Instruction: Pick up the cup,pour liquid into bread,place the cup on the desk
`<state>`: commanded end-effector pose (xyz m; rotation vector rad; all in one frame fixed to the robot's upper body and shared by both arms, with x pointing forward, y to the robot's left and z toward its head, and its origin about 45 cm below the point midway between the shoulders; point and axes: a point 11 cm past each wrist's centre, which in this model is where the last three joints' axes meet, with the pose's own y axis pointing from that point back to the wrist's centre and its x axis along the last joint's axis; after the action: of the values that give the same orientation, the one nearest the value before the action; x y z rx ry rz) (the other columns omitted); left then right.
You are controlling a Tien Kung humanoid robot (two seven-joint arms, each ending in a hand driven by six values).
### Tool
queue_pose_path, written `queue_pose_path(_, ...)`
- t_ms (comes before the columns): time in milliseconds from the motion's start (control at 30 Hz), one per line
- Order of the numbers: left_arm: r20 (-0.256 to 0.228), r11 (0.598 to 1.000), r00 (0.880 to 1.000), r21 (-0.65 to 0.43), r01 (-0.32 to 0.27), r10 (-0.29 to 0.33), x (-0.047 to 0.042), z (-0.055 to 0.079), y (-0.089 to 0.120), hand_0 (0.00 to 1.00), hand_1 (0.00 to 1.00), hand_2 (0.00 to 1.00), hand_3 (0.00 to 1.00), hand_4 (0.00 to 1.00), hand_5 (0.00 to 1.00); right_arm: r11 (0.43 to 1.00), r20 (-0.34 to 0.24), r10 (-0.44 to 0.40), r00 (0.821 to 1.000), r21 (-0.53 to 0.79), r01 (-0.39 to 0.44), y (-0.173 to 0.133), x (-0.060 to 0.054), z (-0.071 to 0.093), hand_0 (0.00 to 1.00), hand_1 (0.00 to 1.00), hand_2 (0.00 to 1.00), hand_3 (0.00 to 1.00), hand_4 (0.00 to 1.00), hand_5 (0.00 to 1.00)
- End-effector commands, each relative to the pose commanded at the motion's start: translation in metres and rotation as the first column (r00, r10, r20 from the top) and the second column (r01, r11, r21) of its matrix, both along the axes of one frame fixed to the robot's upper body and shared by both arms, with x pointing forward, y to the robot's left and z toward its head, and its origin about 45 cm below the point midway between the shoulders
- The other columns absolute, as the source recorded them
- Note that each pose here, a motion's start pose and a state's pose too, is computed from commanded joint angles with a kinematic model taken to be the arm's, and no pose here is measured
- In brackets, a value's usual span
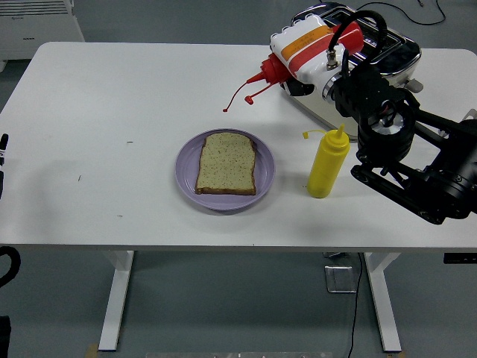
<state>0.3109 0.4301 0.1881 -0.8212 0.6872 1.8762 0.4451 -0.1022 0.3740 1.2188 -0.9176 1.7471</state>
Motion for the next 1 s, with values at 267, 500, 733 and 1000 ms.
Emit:
queue_pose_path(267, 0.008, 1.0, 1.0, 0.002, 0.007, -0.007, 0.0026, 0.002, -0.002, 0.786, 0.738, 0.733, 0.682, 0.546, 0.982, 0.99, -0.069, 0.051, 0.996, -0.131, -0.06, 0.022, -0.015, -0.044, 0.076, 0.075, 0.183, 0.296, 0.648, 0.243)
queue_pose_path(500, 0.005, 1.0, 1.0, 0.001, 0.003, -0.003, 0.0013, 0.001, -0.001, 0.784, 0.737, 0.732, 0.681, 0.544, 0.981, 1.0, -0.04, 0.007, 0.999, -0.016, -0.008, 0.006, -0.006, -0.02, 0.076, 0.076, 0.183, 0.3, 0.644, 0.245)
queue_pose_path(733, 0.005, 1.0, 1.0, 0.0, 0.004, -0.004, 0.0017, 0.001, -0.001, 0.782, 0.734, 0.73, 0.677, 0.547, 0.986, 0.952, 0.062, -0.023, 0.998, 0.307, 0.003, -0.026, 0.0, 0.026, 0.076, 0.076, 0.183, 0.302, 0.653, 0.259)
queue_pose_path(1000, 0.005, 1.0, 1.0, 0.001, 0.008, -0.008, 0.0023, 0.001, -0.002, 0.783, 0.734, 0.728, 0.676, 0.543, 0.987, 0.673, 0.081, -0.008, 0.997, 0.738, -0.055, -0.082, -0.002, 0.037, 0.101, 0.093, 0.198, 0.31, 0.663, 0.265)
